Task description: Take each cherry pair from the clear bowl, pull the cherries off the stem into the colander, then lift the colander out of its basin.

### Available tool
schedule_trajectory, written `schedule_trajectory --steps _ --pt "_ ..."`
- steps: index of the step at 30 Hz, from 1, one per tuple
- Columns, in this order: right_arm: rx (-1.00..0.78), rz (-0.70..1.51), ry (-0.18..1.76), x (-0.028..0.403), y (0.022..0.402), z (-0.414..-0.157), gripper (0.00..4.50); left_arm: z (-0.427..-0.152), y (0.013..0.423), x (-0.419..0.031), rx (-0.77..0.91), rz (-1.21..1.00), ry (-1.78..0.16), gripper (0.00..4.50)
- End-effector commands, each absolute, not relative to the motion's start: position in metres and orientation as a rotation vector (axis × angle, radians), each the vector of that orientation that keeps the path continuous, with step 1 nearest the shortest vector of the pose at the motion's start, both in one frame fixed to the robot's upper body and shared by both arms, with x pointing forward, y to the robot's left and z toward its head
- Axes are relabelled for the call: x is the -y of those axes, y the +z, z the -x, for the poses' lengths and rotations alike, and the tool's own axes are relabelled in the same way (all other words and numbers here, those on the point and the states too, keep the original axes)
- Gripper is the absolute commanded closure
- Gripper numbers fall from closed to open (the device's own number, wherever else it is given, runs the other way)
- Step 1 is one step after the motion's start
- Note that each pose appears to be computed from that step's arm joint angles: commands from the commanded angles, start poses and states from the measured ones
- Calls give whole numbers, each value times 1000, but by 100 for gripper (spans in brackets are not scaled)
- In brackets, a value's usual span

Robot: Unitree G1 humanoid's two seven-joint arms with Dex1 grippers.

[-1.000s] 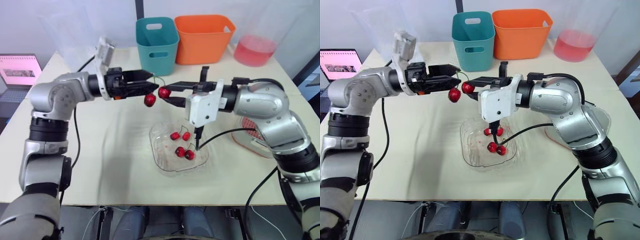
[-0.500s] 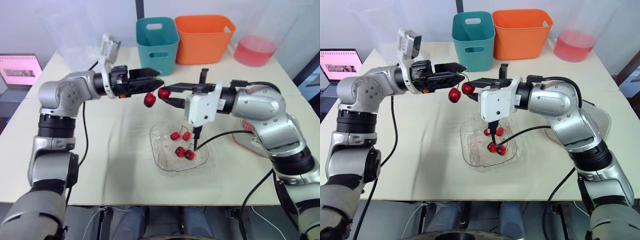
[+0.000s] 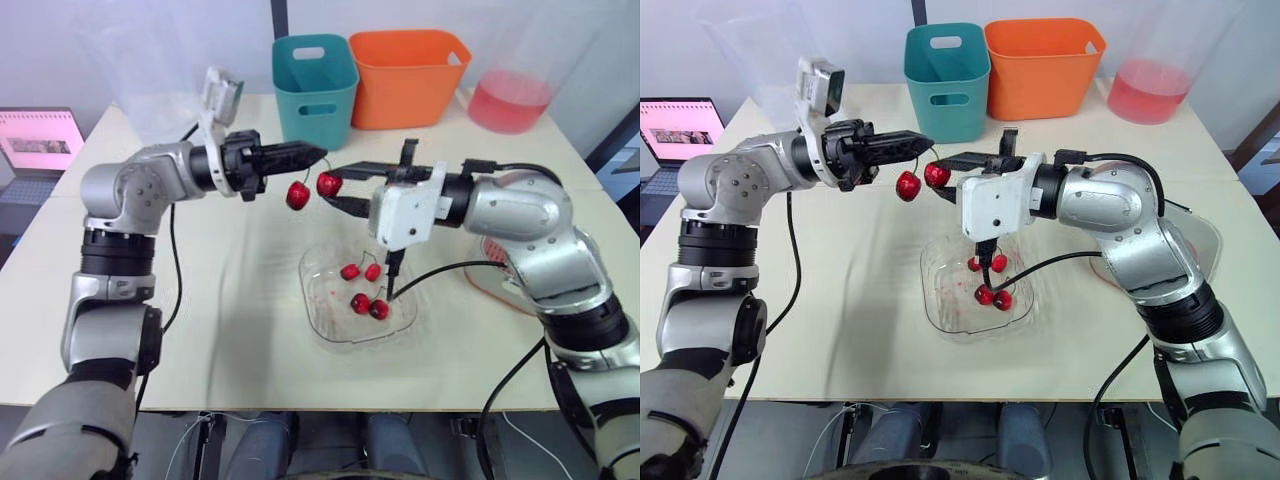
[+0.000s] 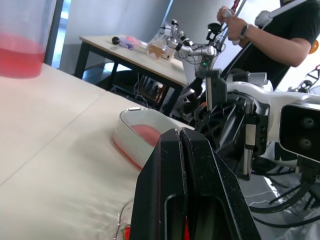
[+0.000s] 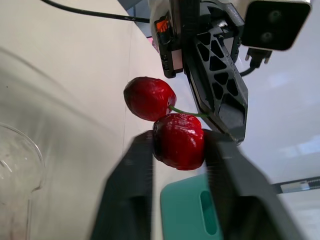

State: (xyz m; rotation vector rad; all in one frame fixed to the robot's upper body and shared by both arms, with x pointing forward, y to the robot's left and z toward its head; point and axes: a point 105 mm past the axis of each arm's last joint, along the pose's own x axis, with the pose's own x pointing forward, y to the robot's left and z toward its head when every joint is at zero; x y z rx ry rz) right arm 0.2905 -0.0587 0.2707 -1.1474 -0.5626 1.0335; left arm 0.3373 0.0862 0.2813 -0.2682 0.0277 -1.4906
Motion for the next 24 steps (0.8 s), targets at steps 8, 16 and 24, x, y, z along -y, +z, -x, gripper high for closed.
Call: schedule_trajectory --steps 8,16,24 --pt "154 274 1051 101 282 -293 5 -332 306 -92 83 135 -1497 450" --pt "-56 -155 1162 72 274 -284 5 -316 308 -76 99 84 -1584 450" --pt "-48 -246 1172 62 280 -280 5 -310 307 -69 106 82 -1606 450"
